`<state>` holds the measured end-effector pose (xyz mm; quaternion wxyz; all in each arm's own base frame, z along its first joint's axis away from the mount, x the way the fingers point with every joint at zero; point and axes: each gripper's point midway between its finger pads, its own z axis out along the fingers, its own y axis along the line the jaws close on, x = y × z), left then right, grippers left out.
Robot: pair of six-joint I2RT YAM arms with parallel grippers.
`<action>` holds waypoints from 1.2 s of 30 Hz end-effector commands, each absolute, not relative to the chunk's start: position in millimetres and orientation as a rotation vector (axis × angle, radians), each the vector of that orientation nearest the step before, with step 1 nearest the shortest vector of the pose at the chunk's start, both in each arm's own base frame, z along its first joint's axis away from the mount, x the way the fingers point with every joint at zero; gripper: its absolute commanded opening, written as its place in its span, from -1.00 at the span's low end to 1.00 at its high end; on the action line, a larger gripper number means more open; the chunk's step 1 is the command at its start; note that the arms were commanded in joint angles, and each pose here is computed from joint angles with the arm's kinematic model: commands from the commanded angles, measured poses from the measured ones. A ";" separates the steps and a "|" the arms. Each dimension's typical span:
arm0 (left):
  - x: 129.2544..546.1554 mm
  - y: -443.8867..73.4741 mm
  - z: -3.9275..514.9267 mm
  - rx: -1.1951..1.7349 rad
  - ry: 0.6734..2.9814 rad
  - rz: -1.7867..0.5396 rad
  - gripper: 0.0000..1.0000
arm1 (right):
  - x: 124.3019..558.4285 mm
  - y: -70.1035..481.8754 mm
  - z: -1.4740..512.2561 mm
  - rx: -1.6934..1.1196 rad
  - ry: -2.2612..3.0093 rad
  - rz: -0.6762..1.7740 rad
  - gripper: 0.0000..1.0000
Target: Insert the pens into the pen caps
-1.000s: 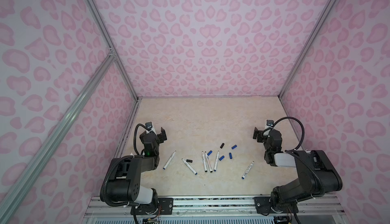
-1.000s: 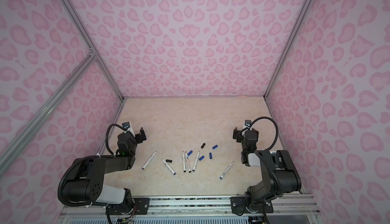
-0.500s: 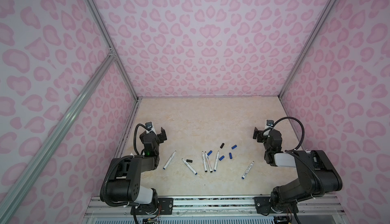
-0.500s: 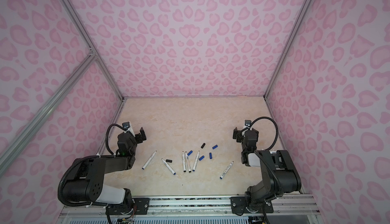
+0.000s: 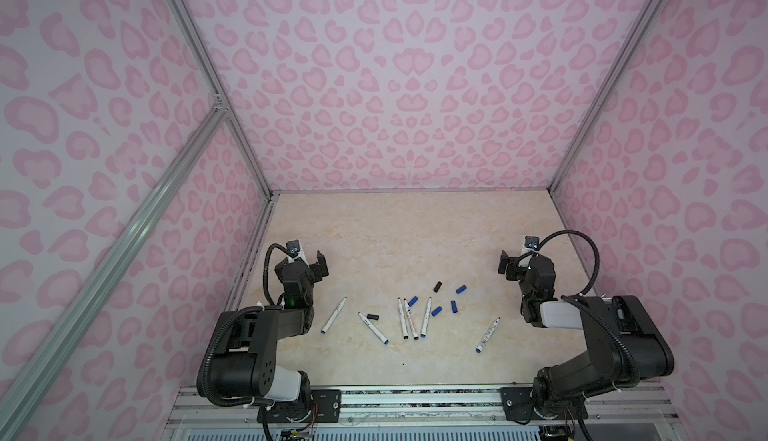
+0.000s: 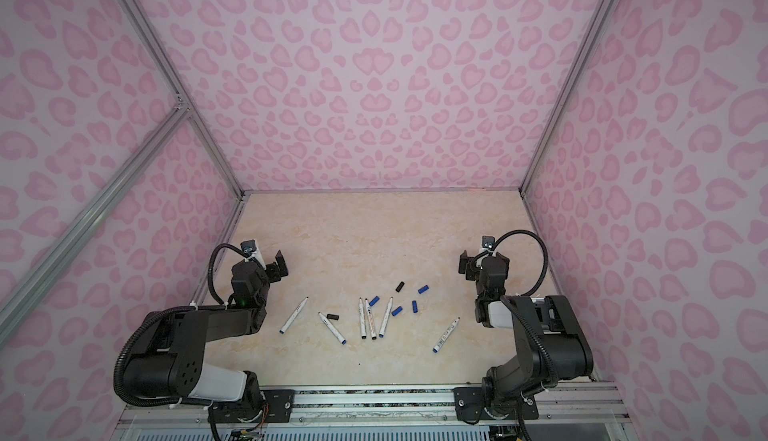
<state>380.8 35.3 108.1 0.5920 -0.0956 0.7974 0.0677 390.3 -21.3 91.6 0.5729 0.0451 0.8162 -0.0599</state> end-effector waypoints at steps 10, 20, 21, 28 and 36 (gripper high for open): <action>407.1 22.7 132.7 -0.250 2.110 0.088 0.96 | 383.0 -13.0 141.5 0.166 1.927 -0.223 0.99; 335.5 -0.6 227.1 -0.378 1.858 -0.242 0.96 | 390.8 33.3 166.3 0.385 2.079 0.470 0.99; 322.6 4.7 232.4 -0.437 1.842 -0.244 0.96 | 386.5 37.5 171.1 0.382 2.042 0.541 0.99; 279.5 1.7 227.9 -0.536 1.813 -0.366 0.96 | 363.4 23.4 189.4 0.509 1.963 0.551 0.99; 253.2 -1.9 218.8 -0.595 1.780 -0.451 0.95 | 318.3 -5.1 186.7 0.746 1.889 0.587 0.99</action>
